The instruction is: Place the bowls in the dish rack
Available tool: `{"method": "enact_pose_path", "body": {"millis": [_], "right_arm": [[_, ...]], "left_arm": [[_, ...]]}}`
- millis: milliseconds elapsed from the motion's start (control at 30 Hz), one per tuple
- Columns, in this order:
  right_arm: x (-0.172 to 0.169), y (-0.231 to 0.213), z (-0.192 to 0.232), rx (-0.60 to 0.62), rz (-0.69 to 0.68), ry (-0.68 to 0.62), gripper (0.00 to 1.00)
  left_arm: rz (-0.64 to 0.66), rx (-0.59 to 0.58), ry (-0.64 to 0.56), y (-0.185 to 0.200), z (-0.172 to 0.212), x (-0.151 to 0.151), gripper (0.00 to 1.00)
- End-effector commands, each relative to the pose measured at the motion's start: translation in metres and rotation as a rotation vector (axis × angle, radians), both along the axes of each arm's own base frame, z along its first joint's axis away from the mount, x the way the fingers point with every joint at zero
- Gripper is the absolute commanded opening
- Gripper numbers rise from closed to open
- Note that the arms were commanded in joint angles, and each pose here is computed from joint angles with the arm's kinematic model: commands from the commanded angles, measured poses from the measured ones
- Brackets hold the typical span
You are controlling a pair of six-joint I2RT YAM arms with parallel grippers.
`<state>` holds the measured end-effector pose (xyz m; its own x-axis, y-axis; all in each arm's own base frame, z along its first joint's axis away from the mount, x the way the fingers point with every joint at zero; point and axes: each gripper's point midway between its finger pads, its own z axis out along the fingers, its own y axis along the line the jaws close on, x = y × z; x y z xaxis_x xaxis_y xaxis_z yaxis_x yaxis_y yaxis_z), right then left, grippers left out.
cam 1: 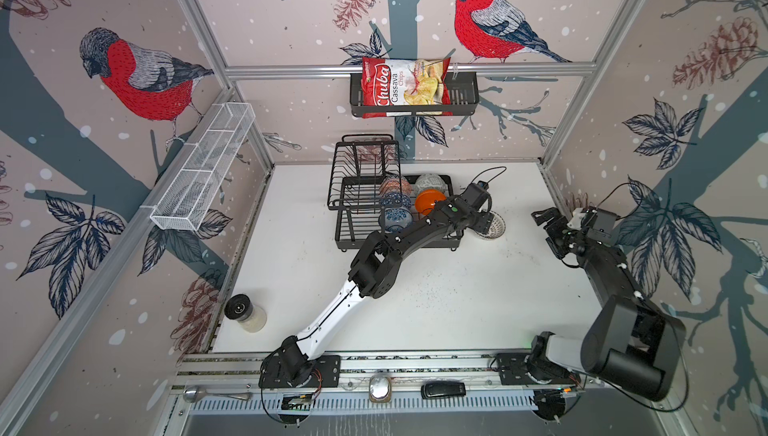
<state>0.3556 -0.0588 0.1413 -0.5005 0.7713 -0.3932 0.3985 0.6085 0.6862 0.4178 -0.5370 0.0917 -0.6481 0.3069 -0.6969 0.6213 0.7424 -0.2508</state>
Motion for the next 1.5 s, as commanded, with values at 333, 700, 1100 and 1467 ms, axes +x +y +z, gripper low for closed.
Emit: {"method": "enact_pose_path", "body": {"millis": [333, 700, 1100, 1467], "right_arm": [[0.001, -0.002, 0.008, 0.023, -0.006, -0.054, 1.0], [-0.001, -0.004, 0.007, 0.031, -0.013, -0.057, 1.0], [-0.002, -0.004, 0.005, 0.047, -0.017, -0.056, 1.0], [-0.012, -0.019, 0.018, 0.046, -0.078, -0.107, 1.0]], "left_arm": [[0.005, 0.025, 0.049, 0.003, -0.023, 0.001, 0.58], [-0.024, 0.071, 0.058, 0.005, -0.022, -0.013, 0.46], [-0.037, 0.126, 0.062, 0.01, -0.027, -0.021, 0.41], [-0.062, 0.098, 0.106, -0.001, -0.029, -0.036, 0.3]]}}
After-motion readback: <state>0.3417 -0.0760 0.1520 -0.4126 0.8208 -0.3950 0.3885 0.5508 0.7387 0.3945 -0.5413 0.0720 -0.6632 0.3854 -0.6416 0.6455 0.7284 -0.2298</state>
